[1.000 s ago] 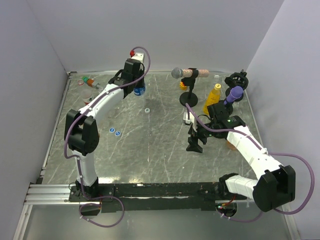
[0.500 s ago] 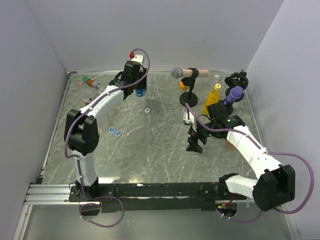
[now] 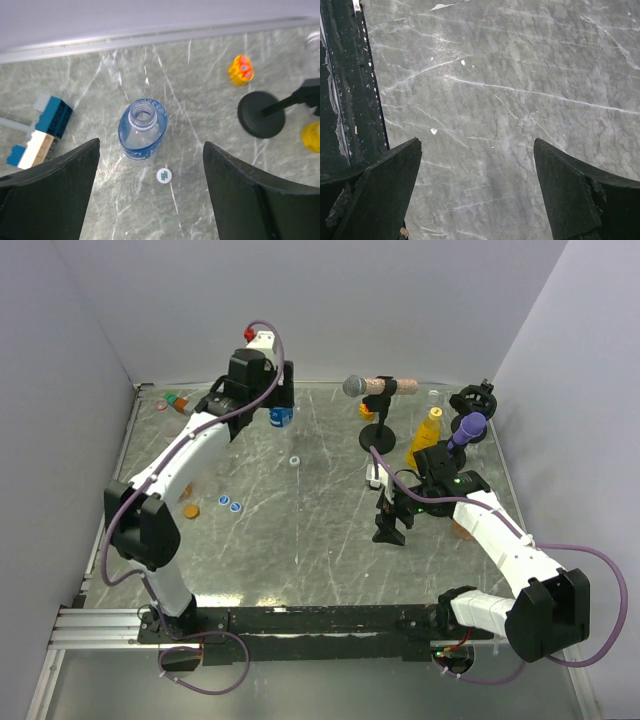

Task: Unscrew the bottle caps
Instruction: Place the bottle without the bottle cap at the center of the board, then pick up the plastic bottle from the center of the board.

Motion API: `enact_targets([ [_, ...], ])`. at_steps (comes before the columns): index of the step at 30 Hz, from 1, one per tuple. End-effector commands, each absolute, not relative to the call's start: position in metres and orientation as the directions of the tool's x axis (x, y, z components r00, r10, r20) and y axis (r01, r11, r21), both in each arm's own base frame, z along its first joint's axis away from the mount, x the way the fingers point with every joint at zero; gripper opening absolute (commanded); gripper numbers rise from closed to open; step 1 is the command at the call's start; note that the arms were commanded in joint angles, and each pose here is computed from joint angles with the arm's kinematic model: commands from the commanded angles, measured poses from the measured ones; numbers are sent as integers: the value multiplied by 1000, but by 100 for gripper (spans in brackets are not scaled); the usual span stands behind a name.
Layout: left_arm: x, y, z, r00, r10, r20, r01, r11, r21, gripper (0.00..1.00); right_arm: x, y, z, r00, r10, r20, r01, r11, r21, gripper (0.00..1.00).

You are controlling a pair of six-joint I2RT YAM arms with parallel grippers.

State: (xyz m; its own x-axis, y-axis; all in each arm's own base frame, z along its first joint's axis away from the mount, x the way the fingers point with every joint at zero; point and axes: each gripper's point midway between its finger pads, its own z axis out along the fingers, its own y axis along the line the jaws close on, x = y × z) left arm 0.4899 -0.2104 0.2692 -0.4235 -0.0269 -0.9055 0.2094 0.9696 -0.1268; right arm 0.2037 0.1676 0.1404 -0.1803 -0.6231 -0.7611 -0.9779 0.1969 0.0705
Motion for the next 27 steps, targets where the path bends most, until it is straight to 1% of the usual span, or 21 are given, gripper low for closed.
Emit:
enact_targets([
  [1, 474, -209, 324, -332, -77, -940, 248, 954, -166, 88, 204, 170, 141, -172, -617, -768, -979, 190, 67, 99],
  [6, 461, -208, 337, -313, -82, -946, 279, 944, -175, 91, 204, 169, 140, -176, -616, -768, -979, 194, 69, 99],
  [11, 434, -200, 363, -258, -104, -961, 315, 931, -186, 95, 206, 166, 145, -180, -599, -781, -975, 211, 64, 99],
  [13, 416, -195, 374, -222, -119, -968, 337, 922, -191, 98, 208, 164, 151, -178, -578, -797, -974, 220, 57, 99],
  [16, 387, -190, 379, -156, -144, -977, 395, 898, -196, 97, 211, 162, 164, -177, -544, -820, -969, 245, 47, 99],
  [18, 358, -182, 395, -83, -203, -976, 432, 875, -219, 96, 207, 162, 175, -174, -533, -828, -968, 246, 45, 99],
  [21, 323, -177, 396, -48, -285, -957, 486, 830, -272, 97, 198, 155, 190, -185, -563, -805, -968, 245, 52, 99],
  [25, 279, -180, 373, -75, -304, -950, 584, 759, -288, 97, 200, 133, 211, -232, -610, -758, -927, 374, -17, 99],
  [27, 264, -182, 356, -95, -289, -953, 618, 733, -284, 97, 207, 117, 215, -330, -586, -740, -855, 517, -28, 99],
])
